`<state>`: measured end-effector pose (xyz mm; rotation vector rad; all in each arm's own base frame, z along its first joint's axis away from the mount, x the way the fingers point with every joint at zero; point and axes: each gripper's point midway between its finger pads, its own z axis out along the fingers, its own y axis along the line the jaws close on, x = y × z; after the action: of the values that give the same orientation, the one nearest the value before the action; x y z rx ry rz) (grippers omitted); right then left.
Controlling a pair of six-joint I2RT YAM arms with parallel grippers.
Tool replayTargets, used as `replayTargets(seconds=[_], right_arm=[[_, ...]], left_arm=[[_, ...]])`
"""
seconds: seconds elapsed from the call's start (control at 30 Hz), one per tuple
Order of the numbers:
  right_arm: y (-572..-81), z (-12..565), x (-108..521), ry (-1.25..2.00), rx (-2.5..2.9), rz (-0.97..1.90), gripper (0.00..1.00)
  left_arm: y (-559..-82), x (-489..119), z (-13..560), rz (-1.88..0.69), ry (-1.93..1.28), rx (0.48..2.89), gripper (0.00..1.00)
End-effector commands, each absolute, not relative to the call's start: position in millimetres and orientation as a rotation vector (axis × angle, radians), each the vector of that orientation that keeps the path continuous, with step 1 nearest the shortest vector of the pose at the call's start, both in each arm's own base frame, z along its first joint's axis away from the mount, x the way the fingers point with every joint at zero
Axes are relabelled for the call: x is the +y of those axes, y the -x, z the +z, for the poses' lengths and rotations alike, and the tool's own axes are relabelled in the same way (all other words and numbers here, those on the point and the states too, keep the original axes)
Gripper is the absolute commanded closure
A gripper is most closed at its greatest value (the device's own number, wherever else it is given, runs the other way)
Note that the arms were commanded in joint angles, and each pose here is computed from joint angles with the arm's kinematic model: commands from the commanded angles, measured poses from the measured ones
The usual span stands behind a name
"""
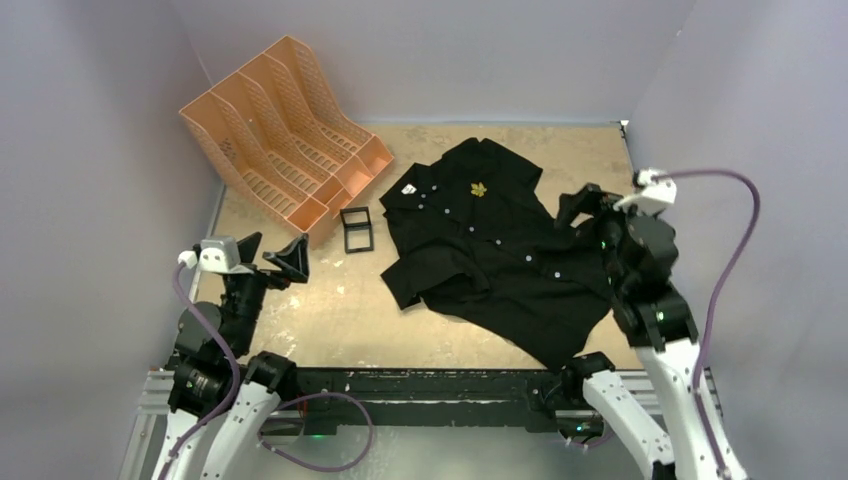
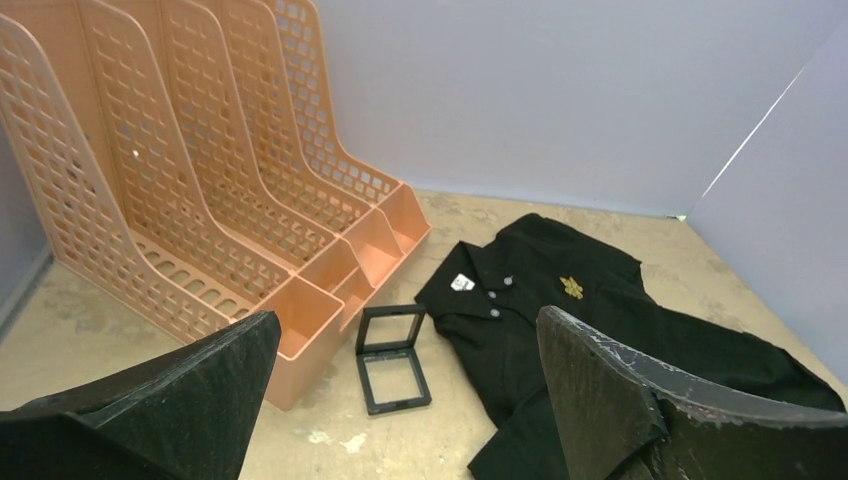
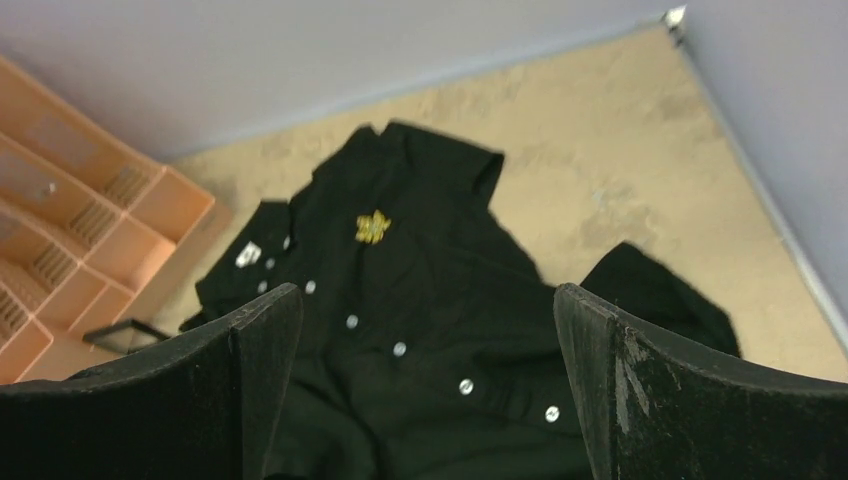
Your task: Remove the brooch from the garment
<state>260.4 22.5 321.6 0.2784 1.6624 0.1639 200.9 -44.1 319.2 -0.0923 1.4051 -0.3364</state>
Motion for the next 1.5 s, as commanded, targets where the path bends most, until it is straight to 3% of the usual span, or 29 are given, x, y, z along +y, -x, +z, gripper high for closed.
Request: replayTargets(seconds=[0.0, 0.17, 0.37, 0.73, 1.2, 1.33, 1.47], right_arm=[[-270.3, 288.4, 55.6, -0.255, 1.954, 0.286, 0.02], [-288.9, 255.0, 90.3, -0.209, 2.089, 0.442, 0.02], [-313.4, 215.1, 133.0, 0.082, 2.126, 0.602, 0.02], [-376.9, 152.2, 185.1, 0.23, 2.224, 0.509, 0.05], [-381.7, 65.9, 234.4, 0.501, 2.41, 0.308, 0.1], [-384.3, 39.8, 230.2, 0.518, 2.461, 0.253, 0.16], [-384.0, 24.7, 228.5, 0.52, 2.496, 0.231, 0.31]], left_arm=[[-209.4, -52.0, 308.1, -0.384, 0.125, 1.47, 0.01], [-218.8, -58.8, 294.0, -0.389, 0.118, 1.543, 0.01], [-226.9, -70.3, 278.3, -0.406, 0.08, 1.624, 0.01], [-235.1, -83.2, 257.6, -0.431, 0.032, 1.721, 0.01], [-237.2, -85.5, 257.6, -0.447, 0.01, 1.72, 0.01], [-237.9, -85.7, 257.7, -0.446, 0.008, 1.718, 0.01], [-236.4, -89.6, 258.4, -0.464, -0.014, 1.717, 0.01]])
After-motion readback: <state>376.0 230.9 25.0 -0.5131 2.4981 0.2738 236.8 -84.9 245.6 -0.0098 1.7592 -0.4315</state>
